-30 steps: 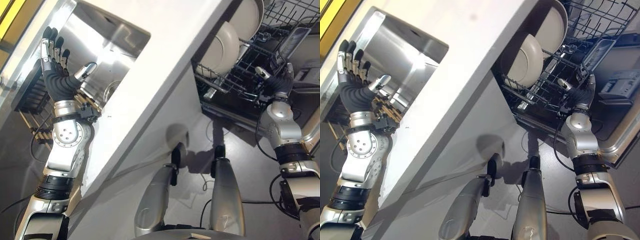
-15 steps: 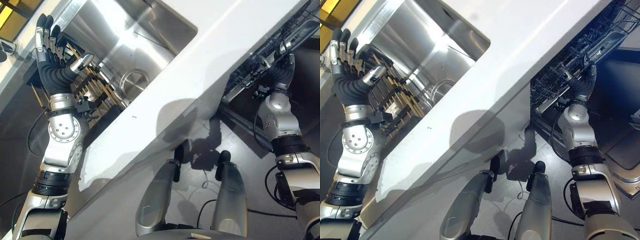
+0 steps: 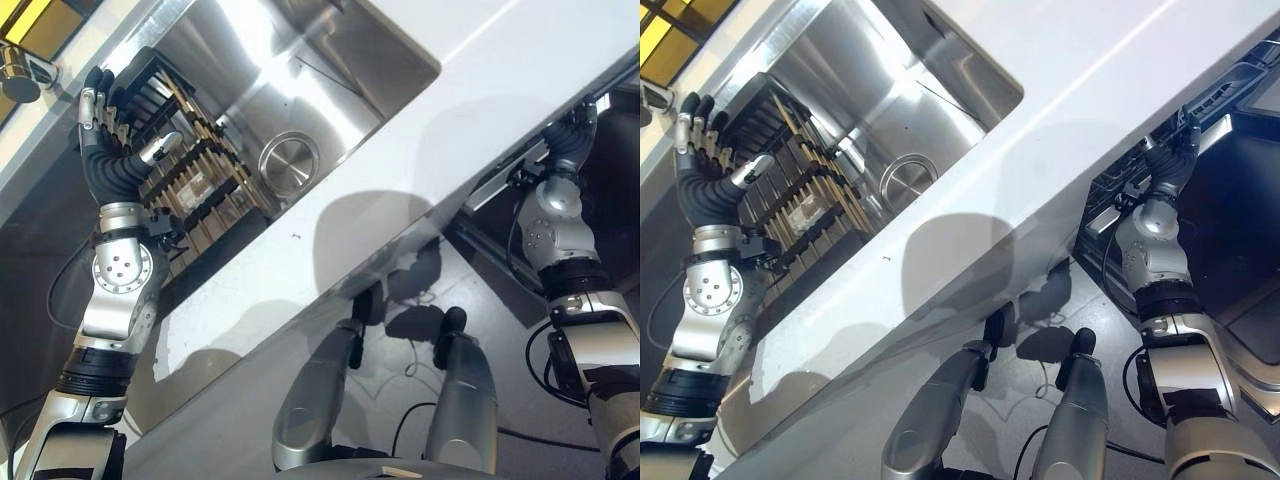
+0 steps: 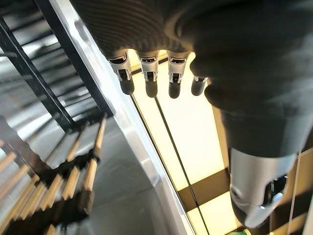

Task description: Pick up plates and place into dishwasher.

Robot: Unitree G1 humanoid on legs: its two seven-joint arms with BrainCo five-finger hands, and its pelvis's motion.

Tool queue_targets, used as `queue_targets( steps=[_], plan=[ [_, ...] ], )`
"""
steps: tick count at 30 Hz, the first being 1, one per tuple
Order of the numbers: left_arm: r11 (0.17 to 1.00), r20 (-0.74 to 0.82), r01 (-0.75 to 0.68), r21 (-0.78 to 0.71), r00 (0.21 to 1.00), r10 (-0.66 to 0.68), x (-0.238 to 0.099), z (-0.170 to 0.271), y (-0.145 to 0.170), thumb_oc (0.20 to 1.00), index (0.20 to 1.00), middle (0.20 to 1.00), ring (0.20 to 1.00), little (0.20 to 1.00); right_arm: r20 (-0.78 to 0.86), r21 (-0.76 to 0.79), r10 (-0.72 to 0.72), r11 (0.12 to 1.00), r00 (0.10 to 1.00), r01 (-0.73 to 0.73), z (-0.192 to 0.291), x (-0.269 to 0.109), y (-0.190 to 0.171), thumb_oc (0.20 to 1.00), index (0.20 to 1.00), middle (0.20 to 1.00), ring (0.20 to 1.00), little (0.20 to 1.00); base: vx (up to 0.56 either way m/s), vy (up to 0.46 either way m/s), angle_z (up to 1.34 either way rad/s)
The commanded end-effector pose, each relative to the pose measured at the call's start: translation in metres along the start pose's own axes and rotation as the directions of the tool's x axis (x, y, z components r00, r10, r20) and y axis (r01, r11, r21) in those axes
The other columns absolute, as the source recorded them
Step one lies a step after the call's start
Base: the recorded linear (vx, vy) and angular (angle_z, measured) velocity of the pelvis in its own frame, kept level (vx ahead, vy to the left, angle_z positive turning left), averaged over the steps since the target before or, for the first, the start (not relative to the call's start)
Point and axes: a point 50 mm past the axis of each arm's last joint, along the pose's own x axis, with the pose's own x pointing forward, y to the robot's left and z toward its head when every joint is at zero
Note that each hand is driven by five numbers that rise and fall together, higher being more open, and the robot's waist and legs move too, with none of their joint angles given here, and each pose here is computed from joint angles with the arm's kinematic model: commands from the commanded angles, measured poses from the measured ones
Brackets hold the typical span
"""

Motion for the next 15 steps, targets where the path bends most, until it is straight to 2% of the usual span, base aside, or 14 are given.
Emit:
queue_targets(
  steps=[1, 15],
  plan=[
    [0.998, 0.190, 0.058, -0.019, 0.980, -0.053, 0.015, 0.041, 0.002, 1.000, 1.000, 1.000, 1.000, 1.000, 0.304, 0.007, 0.493, 0.854, 0.815, -0.520, 0.086, -0.022, 0.132, 1.000, 1.000, 1.000, 1.000, 1.000, -0.05, 0.053, 0.04],
    [0.999, 0.194, 0.037, -0.039, 0.981, -0.029, 0.016, 0.042, -0.001, 1.000, 1.000, 1.000, 1.000, 1.000, 0.220, -0.027, 0.233, 0.972, 0.947, -0.233, 0.049, -0.018, 0.070, 1.000, 1.000, 1.000, 1.000, 1.000, -0.10, 0.060, 0.02]
  ],
)
